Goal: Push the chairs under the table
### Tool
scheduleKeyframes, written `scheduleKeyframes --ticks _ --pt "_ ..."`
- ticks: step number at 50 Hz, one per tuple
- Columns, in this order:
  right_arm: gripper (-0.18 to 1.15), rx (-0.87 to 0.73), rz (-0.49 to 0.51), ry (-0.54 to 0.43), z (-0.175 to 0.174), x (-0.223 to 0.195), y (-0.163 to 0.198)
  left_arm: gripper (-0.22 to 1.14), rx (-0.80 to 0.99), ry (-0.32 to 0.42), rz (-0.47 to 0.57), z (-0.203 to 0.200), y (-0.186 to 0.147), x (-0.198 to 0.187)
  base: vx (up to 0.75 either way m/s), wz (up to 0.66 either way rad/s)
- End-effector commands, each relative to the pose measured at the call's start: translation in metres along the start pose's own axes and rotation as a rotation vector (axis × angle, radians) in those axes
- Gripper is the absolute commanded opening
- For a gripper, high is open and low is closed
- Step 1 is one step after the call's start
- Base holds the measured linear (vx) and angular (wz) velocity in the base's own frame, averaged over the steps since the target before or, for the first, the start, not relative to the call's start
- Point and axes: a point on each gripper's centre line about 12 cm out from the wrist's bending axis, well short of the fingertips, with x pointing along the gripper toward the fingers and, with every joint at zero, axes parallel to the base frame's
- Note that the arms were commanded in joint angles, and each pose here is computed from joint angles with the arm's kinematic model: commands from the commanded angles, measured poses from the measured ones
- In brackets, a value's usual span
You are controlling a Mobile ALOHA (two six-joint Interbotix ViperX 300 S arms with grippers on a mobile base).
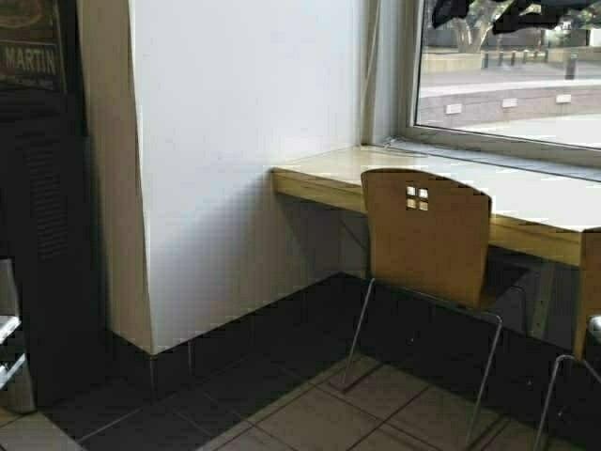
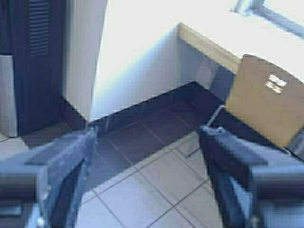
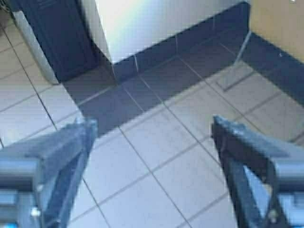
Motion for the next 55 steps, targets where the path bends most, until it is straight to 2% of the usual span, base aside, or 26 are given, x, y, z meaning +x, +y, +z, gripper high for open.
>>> scheduleKeyframes --ticks 1,19,44,55 --pt "1.04 -0.002 0.002 -0.017 0.007 0.002 0.001 0.96 -0.005 -0.009 0.000 0.003 0.000 0.001 -0.30 -0.18" --pt "1.04 -0.001 0.001 0.005 0.009 0.016 0.001 0.96 -0.018 -0.003 0.002 0.000 0.000 0.001 -0.38 -0.23" --pt "1.04 0.006 0.000 0.048 0.007 0.014 0.001 0.96 -0.037 -0.005 0.002 0.001 0.000 0.002 -0.34 -0.04" --pt "1.04 0.049 0.000 0.038 0.015 0.013 0.002 0.96 -0.037 -0.008 0.007 -0.002 0.001 0.002 -0.31 -0.04"
